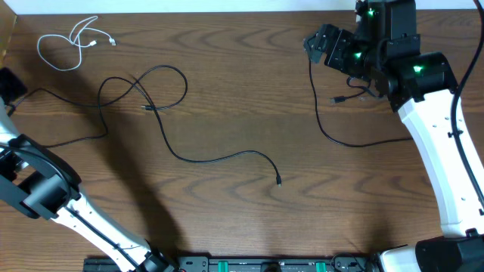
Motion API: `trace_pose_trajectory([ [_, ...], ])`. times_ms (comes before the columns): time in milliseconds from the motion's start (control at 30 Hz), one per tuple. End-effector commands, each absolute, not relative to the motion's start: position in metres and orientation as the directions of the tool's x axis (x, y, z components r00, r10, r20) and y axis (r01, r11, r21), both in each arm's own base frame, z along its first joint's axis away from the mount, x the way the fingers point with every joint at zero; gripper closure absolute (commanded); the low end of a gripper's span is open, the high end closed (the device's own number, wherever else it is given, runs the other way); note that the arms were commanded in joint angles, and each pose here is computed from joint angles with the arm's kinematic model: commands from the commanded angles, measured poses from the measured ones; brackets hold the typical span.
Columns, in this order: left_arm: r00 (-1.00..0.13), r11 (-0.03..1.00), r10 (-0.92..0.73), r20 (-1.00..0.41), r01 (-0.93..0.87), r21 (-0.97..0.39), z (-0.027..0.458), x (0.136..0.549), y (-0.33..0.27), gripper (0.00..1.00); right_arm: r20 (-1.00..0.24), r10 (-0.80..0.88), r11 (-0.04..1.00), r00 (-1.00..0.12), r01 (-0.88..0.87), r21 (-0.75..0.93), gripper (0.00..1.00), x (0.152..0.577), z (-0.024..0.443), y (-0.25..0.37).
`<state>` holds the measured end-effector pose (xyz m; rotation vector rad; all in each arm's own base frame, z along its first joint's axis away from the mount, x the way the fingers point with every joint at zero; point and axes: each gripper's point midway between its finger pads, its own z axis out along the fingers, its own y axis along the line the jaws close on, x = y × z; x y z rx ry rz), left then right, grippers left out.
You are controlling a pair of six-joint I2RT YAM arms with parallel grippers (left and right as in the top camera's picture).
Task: Untangle cables
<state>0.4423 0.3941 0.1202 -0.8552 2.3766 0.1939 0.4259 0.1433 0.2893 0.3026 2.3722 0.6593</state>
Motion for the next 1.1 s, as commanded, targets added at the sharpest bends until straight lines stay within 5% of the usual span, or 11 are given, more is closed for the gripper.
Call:
trace_pose_trajectory([
  [0, -0.629, 0.765, -0.568, -0.531, -0.641, -0.059, 0.095, 0.433, 0.397, 0.7, -0.551, 0.342, 0.861, -0.761, 0.018, 0.509, 0.01, 0.427, 0.29, 0.145],
  [100, -0.648, 0.723, -0.589, -0.483, -0.69, 0.043, 0.074, 0.414, 0.408, 0.92, -0.555, 0.335, 0.863, -0.762, 0.012, 0.505, 0.01, 0.427, 0.29, 0.145],
  [633, -0.707, 0.704, -0.614, -0.351, -0.692, 0.161, -0.016, 0.385, 0.424, 0.92, -0.543, 0.333, 0.865, -0.771, 0.021, 0.501, 0.01, 0.424, 0.287, 0.144],
  [1067, -0.707, 0.704, -0.563, -0.428, -0.682, 0.2, -0.013, 0.371, 0.466, 0.92, -0.534, 0.332, 0.867, -0.778, 0.028, 0.498, 0.01, 0.422, 0.285, 0.144],
])
